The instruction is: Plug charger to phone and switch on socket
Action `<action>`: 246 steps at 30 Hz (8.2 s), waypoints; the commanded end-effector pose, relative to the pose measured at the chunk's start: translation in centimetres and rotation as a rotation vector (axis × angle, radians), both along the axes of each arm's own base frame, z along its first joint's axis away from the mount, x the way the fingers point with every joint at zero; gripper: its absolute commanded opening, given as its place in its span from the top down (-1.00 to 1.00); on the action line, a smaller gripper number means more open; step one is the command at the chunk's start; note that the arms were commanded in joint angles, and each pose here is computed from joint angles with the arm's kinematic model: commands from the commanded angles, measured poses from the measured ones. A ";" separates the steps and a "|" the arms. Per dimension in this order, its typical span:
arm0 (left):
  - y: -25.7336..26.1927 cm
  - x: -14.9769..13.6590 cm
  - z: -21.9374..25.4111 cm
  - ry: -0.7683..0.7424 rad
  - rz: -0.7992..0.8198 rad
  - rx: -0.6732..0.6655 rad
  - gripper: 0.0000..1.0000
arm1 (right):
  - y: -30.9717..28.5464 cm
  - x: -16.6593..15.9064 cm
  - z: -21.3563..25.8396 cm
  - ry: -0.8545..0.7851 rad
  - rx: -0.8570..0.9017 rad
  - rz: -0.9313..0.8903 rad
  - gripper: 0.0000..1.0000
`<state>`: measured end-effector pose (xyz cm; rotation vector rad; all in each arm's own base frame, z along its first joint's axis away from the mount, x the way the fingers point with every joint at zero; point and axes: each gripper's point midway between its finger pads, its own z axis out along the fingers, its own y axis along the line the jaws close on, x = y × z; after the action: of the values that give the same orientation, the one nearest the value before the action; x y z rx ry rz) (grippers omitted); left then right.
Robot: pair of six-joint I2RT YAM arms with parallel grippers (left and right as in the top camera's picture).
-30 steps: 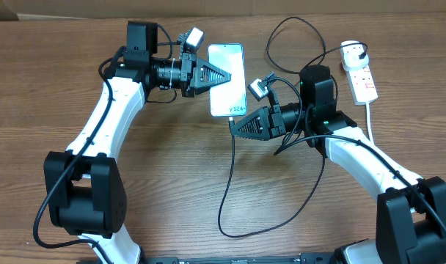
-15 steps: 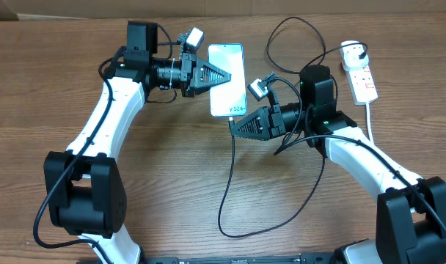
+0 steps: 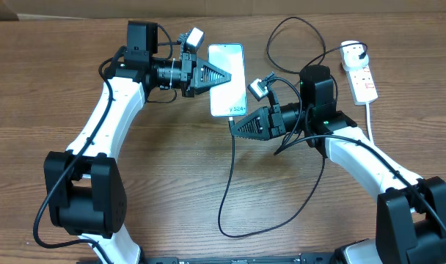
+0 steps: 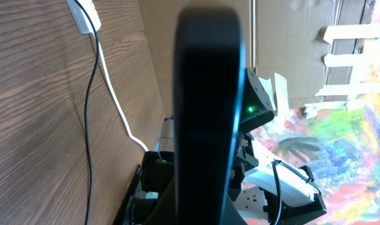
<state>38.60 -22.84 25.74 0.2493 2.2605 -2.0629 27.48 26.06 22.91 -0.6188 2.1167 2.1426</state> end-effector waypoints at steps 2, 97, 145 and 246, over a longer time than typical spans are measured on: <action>-0.4 -0.8 1.0 0.006 -0.042 -0.036 0.92 | -0.1 0.0 1.3 -0.039 0.012 -0.002 0.93; -0.5 -0.2 0.3 0.036 -0.004 0.008 0.91 | 0.0 0.1 1.4 0.062 -0.011 -0.004 0.93; -0.5 -1.0 1.0 0.031 -0.047 -0.037 0.91 | 0.3 2.8 0.4 0.109 -0.080 -0.165 0.93; -0.9 -2.7 1.8 0.000 -0.124 -0.106 0.92 | 0.3 3.1 0.8 0.009 -0.053 -0.164 0.93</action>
<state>38.05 -22.68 25.52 0.2460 2.2684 -2.0840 28.58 26.51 23.27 -0.5132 2.1624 2.1126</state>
